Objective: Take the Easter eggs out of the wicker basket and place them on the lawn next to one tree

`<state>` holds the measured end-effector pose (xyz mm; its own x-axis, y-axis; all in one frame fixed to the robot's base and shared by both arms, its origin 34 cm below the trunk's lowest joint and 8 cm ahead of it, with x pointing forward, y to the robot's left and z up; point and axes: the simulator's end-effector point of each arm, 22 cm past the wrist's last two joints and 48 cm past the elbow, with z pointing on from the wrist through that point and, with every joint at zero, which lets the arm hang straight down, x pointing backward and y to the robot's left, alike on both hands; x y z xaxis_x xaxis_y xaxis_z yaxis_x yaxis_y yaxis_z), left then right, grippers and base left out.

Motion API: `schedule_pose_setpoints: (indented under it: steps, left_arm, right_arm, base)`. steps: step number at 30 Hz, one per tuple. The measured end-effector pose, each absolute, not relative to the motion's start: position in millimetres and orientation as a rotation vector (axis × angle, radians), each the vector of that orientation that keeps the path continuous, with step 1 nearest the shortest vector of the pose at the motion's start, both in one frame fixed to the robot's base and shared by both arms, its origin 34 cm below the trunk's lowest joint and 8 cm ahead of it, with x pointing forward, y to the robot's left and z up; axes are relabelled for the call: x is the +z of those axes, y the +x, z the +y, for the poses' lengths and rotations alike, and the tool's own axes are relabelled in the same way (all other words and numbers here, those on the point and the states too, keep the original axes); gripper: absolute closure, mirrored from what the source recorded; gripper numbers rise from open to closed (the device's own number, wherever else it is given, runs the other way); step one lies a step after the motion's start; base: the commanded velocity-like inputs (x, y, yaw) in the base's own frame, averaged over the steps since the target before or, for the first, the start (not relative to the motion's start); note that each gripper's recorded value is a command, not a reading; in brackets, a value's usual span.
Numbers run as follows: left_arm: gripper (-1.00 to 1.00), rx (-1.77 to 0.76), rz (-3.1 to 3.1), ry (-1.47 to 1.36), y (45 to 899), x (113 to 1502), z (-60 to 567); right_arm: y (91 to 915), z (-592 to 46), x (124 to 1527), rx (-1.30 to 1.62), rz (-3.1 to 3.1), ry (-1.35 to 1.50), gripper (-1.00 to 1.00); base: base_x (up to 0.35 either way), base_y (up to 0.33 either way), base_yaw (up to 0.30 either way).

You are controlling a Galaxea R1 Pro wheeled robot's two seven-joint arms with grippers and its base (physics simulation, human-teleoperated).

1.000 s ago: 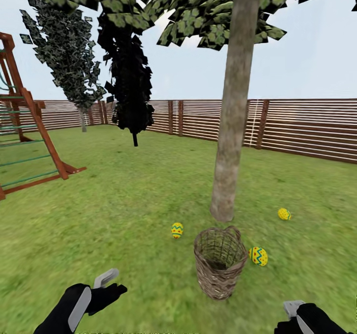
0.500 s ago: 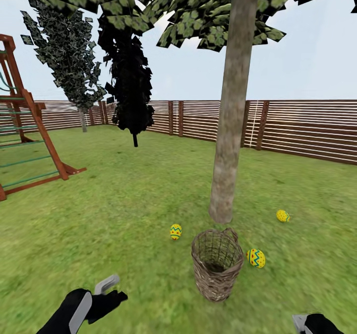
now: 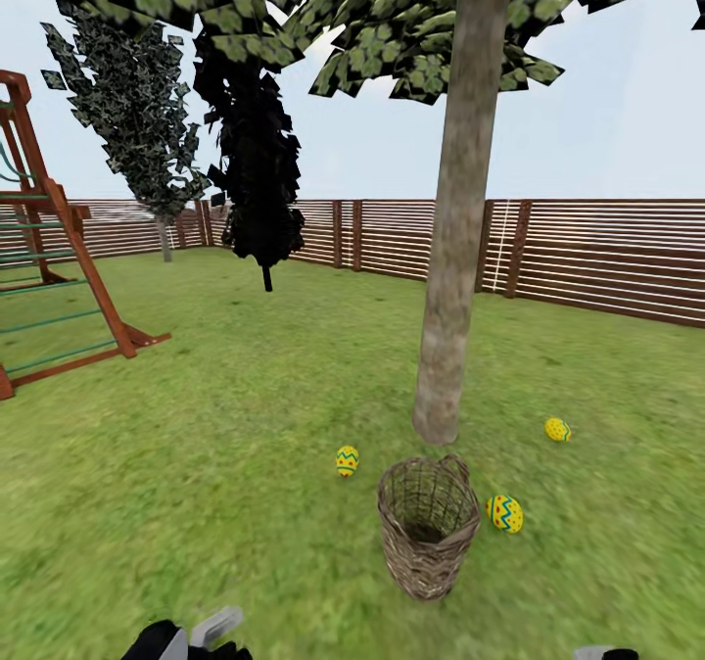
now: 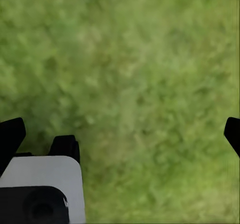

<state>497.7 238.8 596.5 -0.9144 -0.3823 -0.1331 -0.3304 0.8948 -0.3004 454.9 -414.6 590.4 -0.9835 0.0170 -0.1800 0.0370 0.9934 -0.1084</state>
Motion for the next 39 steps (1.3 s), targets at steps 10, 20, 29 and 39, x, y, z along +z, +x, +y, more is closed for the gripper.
schedule_pose_setpoints:
  steps: [10,20,29,39]
  left_arm:
    - [-1.00,-0.325,2.867,-0.589,451,571,243]
    - [-1.00,-0.269,2.938,-0.587,393,559,240]
    - [-1.00,-0.240,2.987,-0.595,348,557,243]
    - [-1.00,-0.185,3.002,-0.607,294,554,252]
  right_arm:
    - [430,-397,583,-0.146,2.986,0.050,-1.00]
    - [390,-353,564,-0.124,2.989,-0.018,-1.00]
    - [359,-354,563,-0.162,2.975,-0.035,-1.00]
    - [338,-323,566,-0.132,2.974,-0.055,-1.00]
  base:
    - [0.000,0.000,0.000]
    - [0.000,0.000,0.000]
    - [0.000,0.000,0.000]
    - [0.000,0.000,0.000]
